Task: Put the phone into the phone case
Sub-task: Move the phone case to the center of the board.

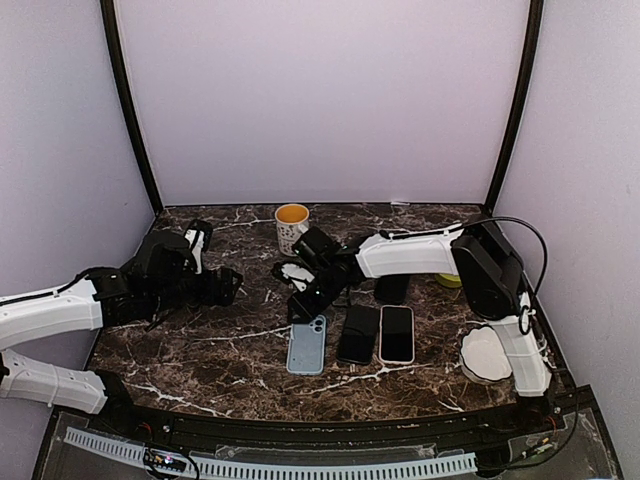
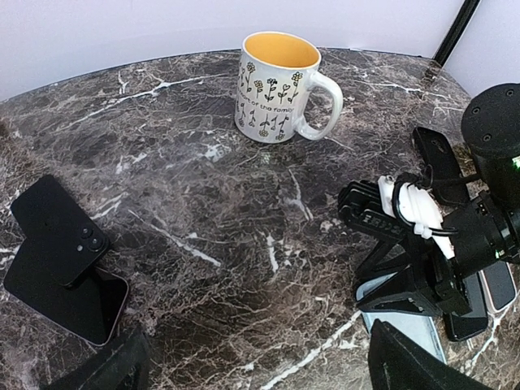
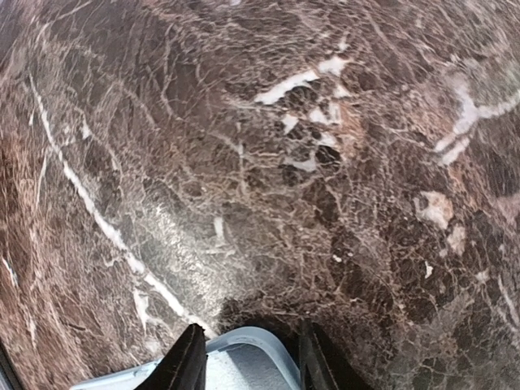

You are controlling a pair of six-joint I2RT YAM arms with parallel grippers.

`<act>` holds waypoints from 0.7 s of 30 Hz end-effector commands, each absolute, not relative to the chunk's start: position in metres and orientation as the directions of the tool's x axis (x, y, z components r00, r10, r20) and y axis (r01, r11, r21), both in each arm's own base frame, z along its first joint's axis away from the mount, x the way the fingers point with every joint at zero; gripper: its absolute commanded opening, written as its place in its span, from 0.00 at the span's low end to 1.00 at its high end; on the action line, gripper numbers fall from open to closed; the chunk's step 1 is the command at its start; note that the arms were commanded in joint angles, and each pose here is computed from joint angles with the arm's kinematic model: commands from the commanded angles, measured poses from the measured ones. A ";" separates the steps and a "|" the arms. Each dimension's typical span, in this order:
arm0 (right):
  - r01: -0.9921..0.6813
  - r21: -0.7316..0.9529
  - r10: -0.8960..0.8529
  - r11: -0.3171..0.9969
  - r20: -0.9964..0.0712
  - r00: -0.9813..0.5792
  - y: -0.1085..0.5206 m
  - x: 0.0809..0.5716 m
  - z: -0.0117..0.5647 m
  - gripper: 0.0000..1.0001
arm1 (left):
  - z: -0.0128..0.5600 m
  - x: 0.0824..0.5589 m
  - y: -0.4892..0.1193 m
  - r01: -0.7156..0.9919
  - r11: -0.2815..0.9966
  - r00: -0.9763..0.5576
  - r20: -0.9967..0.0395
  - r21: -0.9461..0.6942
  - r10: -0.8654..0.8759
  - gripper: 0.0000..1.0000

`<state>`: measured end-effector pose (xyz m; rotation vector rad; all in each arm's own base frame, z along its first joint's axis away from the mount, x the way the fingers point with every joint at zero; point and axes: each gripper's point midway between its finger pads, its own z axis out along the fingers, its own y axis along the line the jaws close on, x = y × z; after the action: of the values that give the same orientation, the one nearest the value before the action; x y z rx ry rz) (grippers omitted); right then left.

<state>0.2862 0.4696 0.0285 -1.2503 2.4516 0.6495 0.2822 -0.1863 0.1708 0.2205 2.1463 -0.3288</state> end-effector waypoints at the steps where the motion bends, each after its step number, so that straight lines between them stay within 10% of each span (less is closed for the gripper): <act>1: -0.788 0.198 -0.658 0.584 -0.454 -0.601 0.457 0.291 0.038 0.43 | 0.164 0.283 -0.183 0.272 0.950 -0.570 -0.821 -0.156 0.028 0.96; 11: -0.716 0.095 -0.464 0.692 -0.700 -0.542 0.455 0.332 0.156 0.58 | 0.181 0.330 -0.140 0.132 0.971 -0.620 -0.781 -0.201 -0.077 0.98; 21: -0.470 -0.111 -0.397 0.875 -0.720 -0.569 0.376 0.353 0.168 0.76 | 0.152 0.397 -0.053 -0.217 0.961 -0.721 -0.636 -0.169 -0.275 0.99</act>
<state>0.3427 0.4107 0.1847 -0.7333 2.2196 0.3211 0.3947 -0.0710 0.1727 -0.2529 2.2936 -0.1756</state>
